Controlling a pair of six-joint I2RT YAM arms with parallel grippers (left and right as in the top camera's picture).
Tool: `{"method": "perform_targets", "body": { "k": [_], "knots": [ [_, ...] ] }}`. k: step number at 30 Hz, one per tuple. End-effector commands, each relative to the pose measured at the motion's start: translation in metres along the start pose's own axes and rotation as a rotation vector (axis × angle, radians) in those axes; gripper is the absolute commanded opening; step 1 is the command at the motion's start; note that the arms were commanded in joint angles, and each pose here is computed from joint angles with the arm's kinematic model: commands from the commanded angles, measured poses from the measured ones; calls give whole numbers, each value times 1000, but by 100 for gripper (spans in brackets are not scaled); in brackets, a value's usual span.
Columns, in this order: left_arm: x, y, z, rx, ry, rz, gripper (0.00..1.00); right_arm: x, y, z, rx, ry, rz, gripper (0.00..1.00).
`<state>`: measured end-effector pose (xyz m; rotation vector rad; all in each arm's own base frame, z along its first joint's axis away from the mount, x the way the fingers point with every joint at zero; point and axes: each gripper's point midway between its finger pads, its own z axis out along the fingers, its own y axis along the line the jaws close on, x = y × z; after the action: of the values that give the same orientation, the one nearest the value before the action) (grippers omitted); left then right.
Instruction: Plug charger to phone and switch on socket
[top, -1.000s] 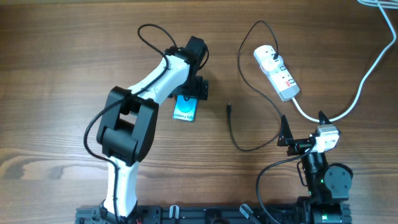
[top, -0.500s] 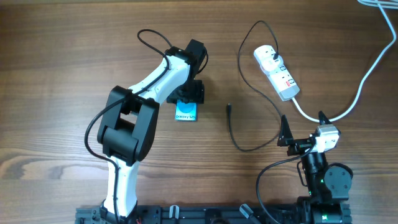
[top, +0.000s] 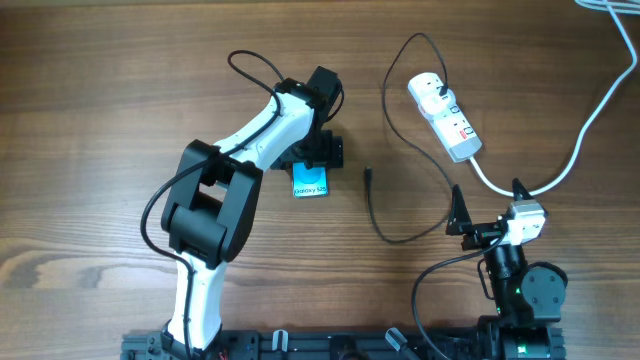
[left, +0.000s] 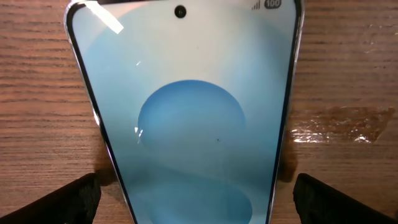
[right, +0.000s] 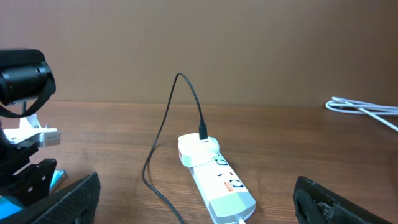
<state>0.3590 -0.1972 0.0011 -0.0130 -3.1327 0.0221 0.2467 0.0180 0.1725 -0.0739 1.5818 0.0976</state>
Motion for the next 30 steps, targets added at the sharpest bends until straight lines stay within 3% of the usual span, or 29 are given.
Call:
{"method": "perform_targets", "body": {
  "k": [1,6,14,30],
  "knots": [
    [-1,6,8,-21,2,-36,100,-2,-2,0,12,-9,11,100],
    [-9,4,7,-2,-30,-174,100,-2,-2,0,12,-9,12,100],
    [-15,4,7,10,-46,-264,100,-2,-2,0,12,-9,12,100],
    [-14,2,8,14,-45,-265,100,-2,-2,0,12,-9,12,99]
  ]
}}
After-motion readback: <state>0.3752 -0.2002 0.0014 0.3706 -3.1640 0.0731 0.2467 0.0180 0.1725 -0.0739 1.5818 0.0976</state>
